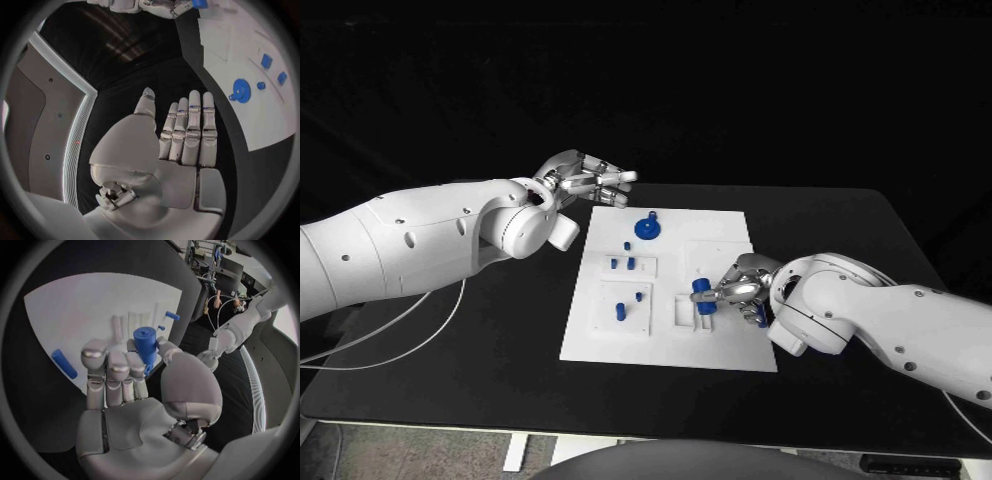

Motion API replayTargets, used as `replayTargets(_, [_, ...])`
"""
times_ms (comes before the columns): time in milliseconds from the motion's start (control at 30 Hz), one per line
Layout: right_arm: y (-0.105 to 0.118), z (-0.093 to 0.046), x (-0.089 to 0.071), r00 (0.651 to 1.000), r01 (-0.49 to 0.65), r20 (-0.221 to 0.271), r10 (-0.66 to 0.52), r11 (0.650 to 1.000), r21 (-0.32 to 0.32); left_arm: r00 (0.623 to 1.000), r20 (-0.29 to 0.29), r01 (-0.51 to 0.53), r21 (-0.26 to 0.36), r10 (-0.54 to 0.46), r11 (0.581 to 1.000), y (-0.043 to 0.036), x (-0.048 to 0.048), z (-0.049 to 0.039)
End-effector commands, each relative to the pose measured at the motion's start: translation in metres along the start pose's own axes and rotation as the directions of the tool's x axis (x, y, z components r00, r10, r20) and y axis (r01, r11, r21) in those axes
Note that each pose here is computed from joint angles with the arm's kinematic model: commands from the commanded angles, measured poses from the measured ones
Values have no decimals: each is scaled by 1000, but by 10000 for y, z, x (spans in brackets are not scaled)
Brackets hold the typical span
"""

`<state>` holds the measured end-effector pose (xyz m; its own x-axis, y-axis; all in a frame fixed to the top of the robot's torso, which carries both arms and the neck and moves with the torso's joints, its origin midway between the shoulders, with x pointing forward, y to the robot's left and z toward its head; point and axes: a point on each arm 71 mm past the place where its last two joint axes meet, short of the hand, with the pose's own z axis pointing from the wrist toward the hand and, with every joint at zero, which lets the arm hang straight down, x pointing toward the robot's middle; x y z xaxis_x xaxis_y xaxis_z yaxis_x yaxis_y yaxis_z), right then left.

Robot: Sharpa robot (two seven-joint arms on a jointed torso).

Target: Assemble the parts on the task board

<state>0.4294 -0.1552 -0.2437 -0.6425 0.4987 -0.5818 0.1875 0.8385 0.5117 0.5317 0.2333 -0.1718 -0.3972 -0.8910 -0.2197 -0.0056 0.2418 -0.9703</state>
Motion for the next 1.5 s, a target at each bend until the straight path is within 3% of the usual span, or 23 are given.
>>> replayTargets(33, [-4, 26, 47, 999, 23, -39, -23, 1000, 20, 1000, -15, 10, 6, -10, 1000, -15, 25, 6])
replayTargets(367, [12, 99, 151, 996, 55, -67, -53, 998, 33, 1000, -19, 11, 6, -11, 1000, -17, 32, 5])
replayTargets(1500, [14, 214, 192, 996, 79, -45, -77, 996, 46, 1000, -20, 11, 6, -11, 1000, -27, 34, 1])
